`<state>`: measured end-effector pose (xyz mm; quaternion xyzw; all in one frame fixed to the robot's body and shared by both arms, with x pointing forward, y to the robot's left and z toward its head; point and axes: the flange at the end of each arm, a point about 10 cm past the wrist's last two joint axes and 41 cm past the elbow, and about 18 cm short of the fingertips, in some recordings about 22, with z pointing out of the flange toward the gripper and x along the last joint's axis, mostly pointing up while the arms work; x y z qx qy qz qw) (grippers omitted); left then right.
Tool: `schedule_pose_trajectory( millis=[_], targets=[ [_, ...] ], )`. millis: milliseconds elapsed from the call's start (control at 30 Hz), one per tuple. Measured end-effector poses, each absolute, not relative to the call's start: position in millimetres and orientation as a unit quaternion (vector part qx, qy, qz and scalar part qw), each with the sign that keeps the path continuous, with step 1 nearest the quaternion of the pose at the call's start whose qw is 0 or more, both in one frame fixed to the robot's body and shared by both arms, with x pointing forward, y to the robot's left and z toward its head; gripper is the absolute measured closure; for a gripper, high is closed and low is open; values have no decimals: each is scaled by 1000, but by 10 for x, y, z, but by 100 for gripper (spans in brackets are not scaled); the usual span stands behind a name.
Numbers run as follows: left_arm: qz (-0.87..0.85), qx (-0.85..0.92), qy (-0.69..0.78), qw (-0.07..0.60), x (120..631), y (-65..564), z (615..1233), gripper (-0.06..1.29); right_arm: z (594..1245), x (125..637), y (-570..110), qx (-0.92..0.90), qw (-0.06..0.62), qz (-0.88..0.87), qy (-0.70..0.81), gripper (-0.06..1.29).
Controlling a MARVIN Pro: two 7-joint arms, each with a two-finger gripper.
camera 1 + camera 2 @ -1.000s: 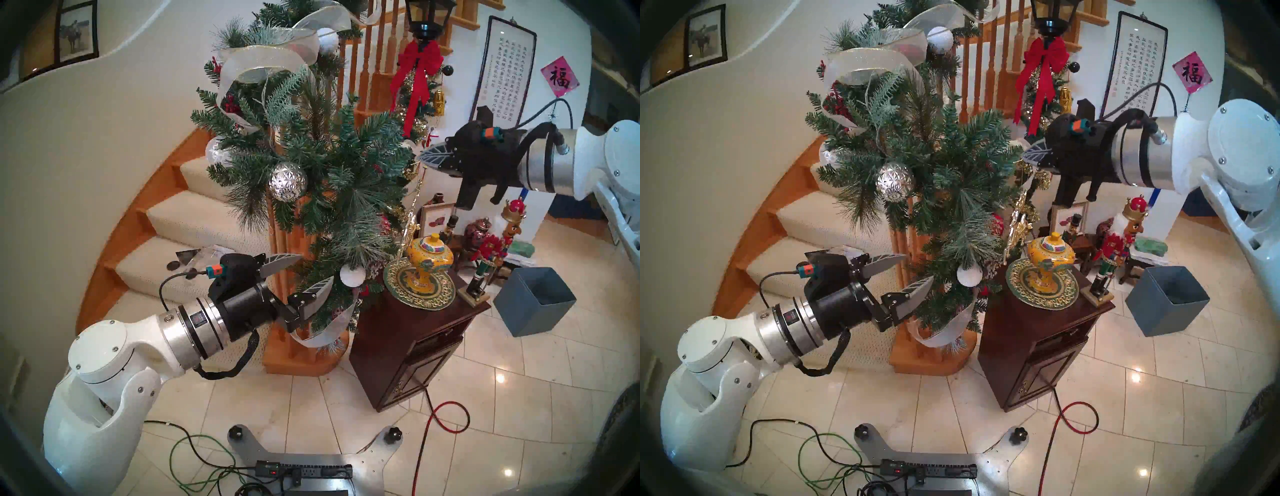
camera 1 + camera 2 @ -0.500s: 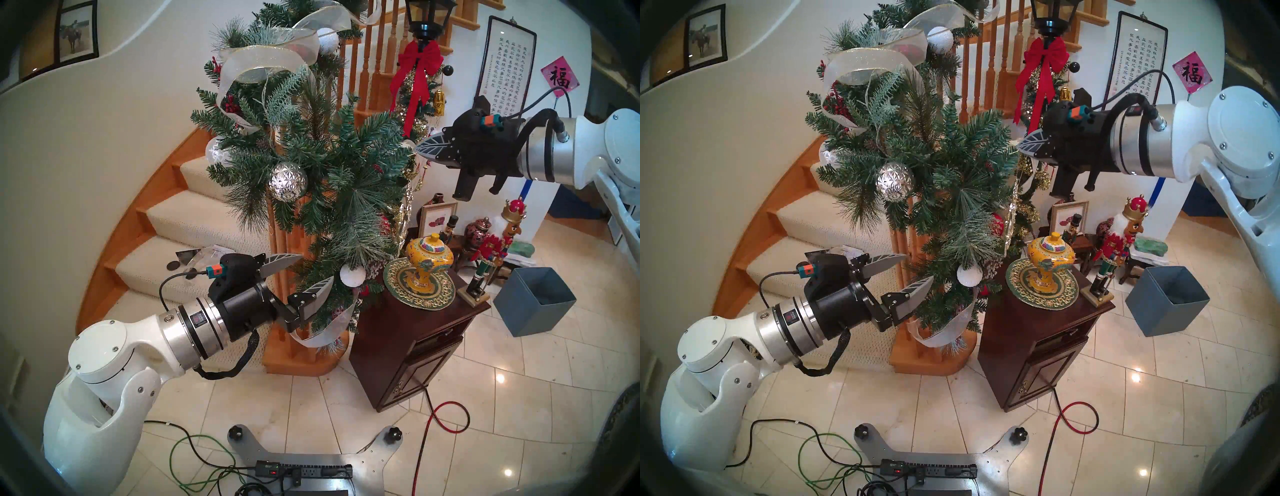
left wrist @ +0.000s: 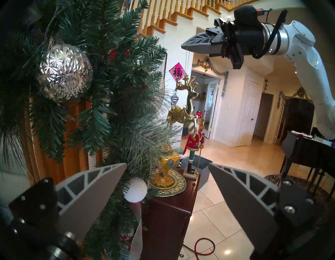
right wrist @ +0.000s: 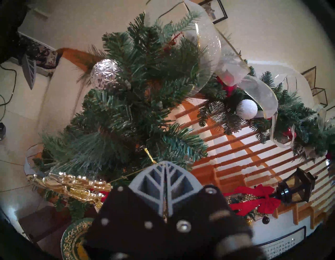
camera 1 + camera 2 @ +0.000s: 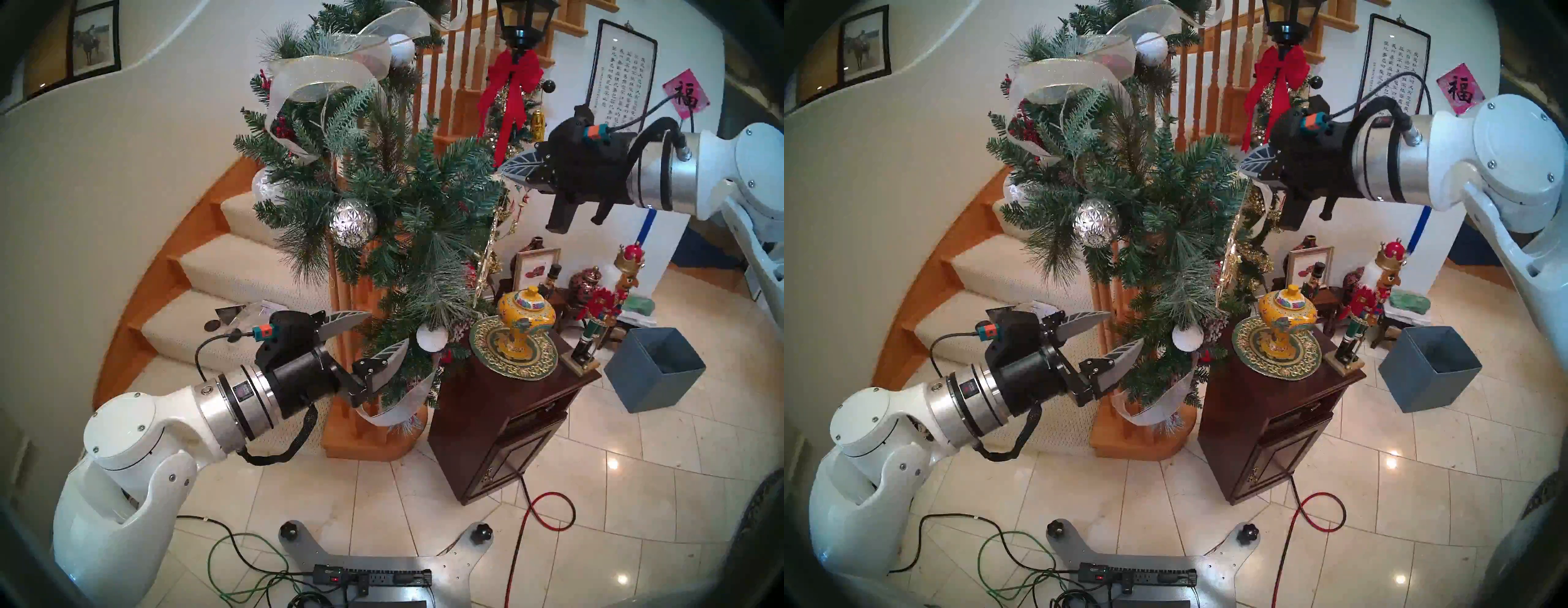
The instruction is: Hang the ornament onto the Christmas-tree-style decoration
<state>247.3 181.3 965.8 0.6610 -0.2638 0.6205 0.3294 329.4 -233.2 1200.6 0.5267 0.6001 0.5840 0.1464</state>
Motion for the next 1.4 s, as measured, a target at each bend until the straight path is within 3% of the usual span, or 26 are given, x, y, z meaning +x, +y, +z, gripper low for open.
schedule_pose_trajectory(
  millis=[1400],
  targets=[
    [620, 661, -264, 329, 2473, 1813, 9658, 0, 12206, 3490, -2202, 524, 156, 573, 611, 127]
  ],
)
